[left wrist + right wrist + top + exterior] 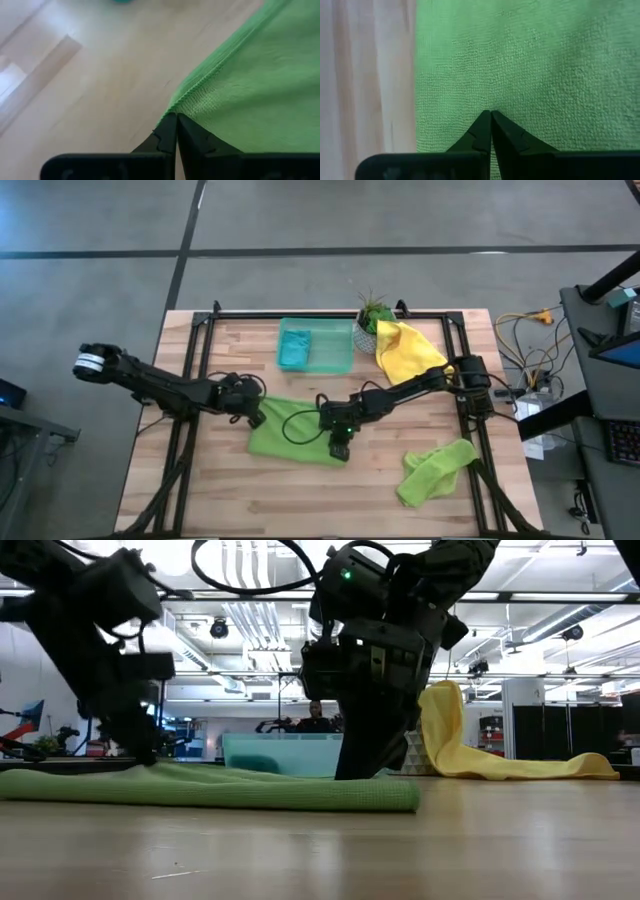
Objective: Fold microfiber towels
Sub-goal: Fold the green microfiber towel
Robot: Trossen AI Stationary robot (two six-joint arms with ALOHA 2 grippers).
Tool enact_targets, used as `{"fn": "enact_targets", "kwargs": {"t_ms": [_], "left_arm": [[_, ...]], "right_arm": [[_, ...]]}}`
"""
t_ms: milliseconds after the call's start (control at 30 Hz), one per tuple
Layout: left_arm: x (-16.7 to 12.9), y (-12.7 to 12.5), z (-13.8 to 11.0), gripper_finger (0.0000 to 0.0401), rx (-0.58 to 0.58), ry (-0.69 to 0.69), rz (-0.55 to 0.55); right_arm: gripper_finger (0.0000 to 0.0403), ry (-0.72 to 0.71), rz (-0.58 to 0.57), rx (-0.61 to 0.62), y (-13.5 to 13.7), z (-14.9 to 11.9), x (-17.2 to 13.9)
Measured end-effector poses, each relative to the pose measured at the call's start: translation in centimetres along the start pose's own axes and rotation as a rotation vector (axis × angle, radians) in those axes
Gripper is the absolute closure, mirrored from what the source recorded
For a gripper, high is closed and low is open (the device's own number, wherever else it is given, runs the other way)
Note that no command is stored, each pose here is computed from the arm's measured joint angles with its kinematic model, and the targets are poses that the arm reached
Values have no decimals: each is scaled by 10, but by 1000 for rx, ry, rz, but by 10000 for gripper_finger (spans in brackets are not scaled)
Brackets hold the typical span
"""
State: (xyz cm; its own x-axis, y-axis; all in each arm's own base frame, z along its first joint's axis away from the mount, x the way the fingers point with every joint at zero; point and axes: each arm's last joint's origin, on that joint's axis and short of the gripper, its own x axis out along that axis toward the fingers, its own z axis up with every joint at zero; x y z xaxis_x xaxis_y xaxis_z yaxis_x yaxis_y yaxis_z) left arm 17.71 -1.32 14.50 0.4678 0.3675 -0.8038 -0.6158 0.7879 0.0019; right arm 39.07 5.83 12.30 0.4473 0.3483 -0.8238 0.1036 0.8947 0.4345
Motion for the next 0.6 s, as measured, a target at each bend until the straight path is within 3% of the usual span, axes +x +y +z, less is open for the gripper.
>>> {"fn": "enact_targets", "kwargs": {"t_ms": [133,300,600], "left_arm": [[-13,4,4,401,-35,-58,-54],[-20,5,4,401,-49,-33,-174],[-2,-1,-13,401,-46,88,-351]], "right_arm": [[394,-72,-50,3,5,7,-18],[394,-134,-37,18,18,11,-38],[394,-82,-8,23,42,-5,-19]]}}
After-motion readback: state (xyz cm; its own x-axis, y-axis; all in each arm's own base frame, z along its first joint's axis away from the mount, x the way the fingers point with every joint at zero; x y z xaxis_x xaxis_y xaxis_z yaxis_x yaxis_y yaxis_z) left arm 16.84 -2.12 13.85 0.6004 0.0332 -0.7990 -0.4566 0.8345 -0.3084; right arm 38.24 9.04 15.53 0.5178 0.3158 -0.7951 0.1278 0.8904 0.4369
